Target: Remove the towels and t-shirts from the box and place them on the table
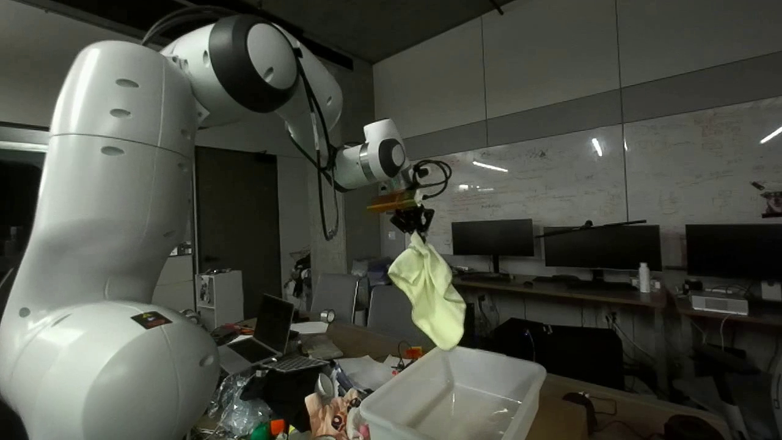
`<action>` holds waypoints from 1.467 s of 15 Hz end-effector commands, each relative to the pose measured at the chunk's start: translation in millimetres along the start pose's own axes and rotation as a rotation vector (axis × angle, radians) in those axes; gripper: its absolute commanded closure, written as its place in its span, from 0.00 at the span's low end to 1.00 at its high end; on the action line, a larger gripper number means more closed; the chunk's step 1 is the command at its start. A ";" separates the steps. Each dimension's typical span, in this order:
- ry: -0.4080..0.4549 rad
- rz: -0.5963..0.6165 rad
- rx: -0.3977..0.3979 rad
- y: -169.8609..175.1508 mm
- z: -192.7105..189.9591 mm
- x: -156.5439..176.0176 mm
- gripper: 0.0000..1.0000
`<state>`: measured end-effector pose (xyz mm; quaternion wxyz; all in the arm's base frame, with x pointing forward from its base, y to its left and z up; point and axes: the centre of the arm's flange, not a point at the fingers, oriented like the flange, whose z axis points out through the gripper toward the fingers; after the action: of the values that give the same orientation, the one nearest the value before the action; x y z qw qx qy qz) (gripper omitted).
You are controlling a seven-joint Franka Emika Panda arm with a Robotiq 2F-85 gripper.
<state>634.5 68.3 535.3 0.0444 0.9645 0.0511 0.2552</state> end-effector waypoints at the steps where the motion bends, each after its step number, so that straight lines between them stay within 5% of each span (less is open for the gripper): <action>1: 0.085 -0.017 0.010 -31.6 -50.4 -20.0 0.97; 5: 0.098 -0.068 0.028 -70.5 -70.5 -25.7 0.97; 12: 0.063 -0.139 0.016 -123.4 -49.9 -27.4 0.97; 13: 0.057 -0.144 0.007 -126.3 -45.7 -27.8 0.64; 18: -0.001 -0.156 -0.025 -118.7 -29.1 -31.9 0.32; 22: -0.137 -0.072 -0.110 -88.9 -15.5 -42.8 0.04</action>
<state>579.8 171.0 516.6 0.0811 0.9659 0.1124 0.2188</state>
